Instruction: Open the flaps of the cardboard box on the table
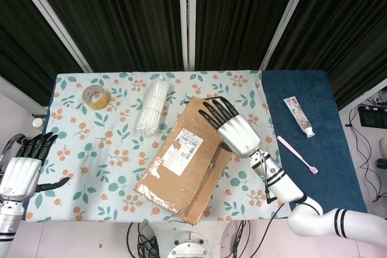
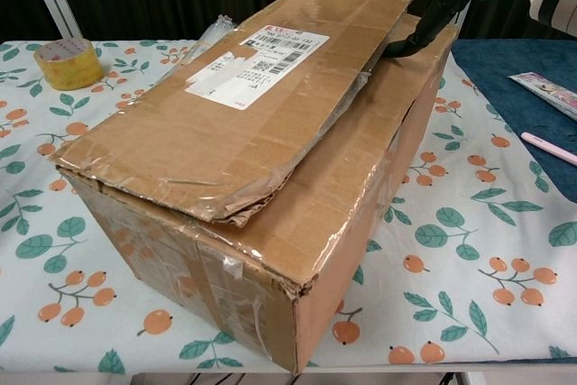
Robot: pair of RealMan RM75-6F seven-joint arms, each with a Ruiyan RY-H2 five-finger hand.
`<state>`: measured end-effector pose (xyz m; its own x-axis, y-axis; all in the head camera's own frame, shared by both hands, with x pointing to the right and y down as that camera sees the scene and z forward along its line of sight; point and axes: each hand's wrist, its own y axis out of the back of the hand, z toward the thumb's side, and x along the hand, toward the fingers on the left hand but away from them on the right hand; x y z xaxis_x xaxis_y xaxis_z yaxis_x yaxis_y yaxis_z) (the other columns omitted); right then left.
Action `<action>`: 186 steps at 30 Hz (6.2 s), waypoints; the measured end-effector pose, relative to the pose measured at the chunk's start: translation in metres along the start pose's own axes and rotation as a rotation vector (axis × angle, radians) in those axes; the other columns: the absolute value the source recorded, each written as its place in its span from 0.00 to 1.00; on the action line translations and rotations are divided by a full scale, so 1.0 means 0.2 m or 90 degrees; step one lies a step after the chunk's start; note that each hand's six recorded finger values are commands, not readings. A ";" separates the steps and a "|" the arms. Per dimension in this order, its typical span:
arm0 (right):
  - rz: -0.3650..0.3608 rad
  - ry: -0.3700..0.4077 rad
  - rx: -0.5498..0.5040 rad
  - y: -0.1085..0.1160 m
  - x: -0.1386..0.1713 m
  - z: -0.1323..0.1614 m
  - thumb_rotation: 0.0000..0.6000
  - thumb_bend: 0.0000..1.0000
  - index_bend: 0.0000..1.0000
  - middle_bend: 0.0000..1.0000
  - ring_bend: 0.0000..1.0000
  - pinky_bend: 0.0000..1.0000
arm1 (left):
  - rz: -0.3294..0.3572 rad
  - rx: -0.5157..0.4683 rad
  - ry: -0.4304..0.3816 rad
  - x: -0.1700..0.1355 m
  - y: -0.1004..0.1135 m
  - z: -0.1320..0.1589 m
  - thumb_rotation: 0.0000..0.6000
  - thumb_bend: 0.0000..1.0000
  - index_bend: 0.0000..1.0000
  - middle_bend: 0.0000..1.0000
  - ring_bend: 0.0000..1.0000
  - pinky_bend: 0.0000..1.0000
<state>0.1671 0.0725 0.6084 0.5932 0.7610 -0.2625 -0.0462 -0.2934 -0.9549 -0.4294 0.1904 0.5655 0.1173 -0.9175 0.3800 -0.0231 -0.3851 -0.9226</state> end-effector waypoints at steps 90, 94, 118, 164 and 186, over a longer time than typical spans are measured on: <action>0.206 0.225 -0.054 0.19 -0.29 0.53 1.00 1.00 0.35 0.28 0.00 0.00 | -0.010 -0.045 0.025 0.03 0.02 -0.14 0.59 0.03 0.06 0.06 0.07 0.16; 0.209 0.231 -0.040 0.17 -0.29 0.55 1.00 1.00 0.34 0.27 0.00 0.00 | -0.008 -0.047 0.025 0.03 0.02 -0.14 0.59 0.03 0.06 0.06 0.07 0.16; 0.253 0.211 -0.021 0.08 -0.31 0.56 1.00 1.00 0.33 0.30 0.00 0.00 | -0.010 -0.051 0.024 0.02 0.01 -0.16 0.59 0.03 0.06 0.06 0.07 0.16; 0.188 0.183 -0.001 0.65 0.17 0.32 1.00 1.00 0.66 0.58 0.07 0.00 | -0.010 -0.036 -0.013 0.07 0.04 -0.03 0.59 0.03 0.06 0.06 0.07 0.16; 0.116 0.101 0.004 0.71 0.80 0.02 1.00 1.00 0.65 0.57 0.07 0.00 | -0.011 -0.028 -0.022 0.06 0.06 0.01 0.59 0.03 0.06 0.06 0.07 0.16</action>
<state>0.2521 0.1558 0.4304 0.6936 0.5950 -0.4061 -0.1685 -0.4141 -0.8945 -0.4270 0.1756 0.5591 0.1515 -0.9071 0.3926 -0.0645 -0.4055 -0.9118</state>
